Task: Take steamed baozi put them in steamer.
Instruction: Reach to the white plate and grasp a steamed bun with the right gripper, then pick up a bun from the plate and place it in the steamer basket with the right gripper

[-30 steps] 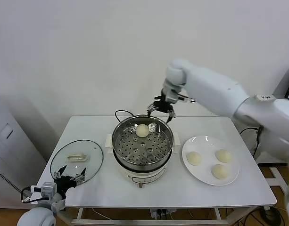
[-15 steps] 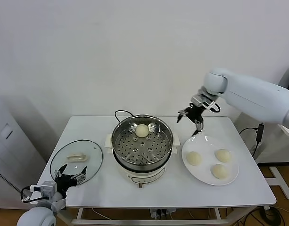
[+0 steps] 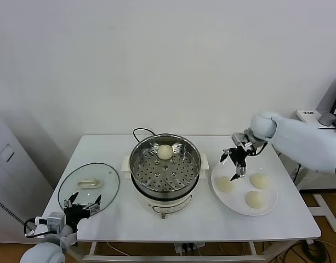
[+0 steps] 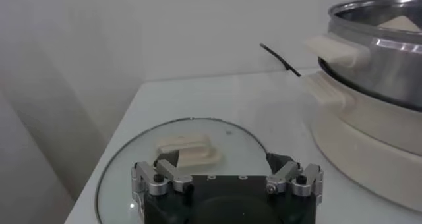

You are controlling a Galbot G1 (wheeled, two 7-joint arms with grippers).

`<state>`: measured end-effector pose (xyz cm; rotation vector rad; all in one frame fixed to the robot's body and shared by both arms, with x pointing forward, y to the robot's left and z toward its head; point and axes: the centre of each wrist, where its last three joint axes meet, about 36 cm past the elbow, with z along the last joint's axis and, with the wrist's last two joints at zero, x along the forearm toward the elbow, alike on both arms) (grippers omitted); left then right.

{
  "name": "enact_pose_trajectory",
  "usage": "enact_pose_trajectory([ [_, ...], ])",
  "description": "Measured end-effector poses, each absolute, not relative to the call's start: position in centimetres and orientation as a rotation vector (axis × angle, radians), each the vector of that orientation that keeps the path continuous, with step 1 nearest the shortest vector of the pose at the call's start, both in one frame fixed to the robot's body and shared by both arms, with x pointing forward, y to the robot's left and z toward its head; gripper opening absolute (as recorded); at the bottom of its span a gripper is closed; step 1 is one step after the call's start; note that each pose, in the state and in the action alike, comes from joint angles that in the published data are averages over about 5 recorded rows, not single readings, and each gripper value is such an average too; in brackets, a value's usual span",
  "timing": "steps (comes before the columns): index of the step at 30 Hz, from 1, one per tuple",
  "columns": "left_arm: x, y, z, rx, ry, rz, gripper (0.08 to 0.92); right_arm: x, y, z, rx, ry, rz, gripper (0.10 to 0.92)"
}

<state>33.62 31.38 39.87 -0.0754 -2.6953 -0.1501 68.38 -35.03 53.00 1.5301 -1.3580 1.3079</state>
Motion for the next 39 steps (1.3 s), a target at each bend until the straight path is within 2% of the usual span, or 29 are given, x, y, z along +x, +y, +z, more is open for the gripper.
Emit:
enact_pose_trajectory([
  [15, 33.7, 31.5, 39.6, -0.069, -2.691, -0.149, 0.823, 68.8, -36.0, 46.9, 1.438, -1.385, 1.244, 0.817],
  [28, 33.8, 31.7, 39.6, -0.069, -2.688, -0.155, 0.823, 69.2, -36.1, 45.3, 1.415, -1.405, 1.202, 0.540],
  [35, 33.6, 31.6, 39.6, -0.071, -2.687, -0.149, 0.823, 69.2, -36.2, 45.8, 1.420, -1.401, 1.192, 0.514],
  [39, 33.5, 31.4, 39.7, -0.070, -2.686, -0.143, 0.823, 69.3, -36.2, 47.8, 1.430, -1.391, 1.198, 0.516],
])
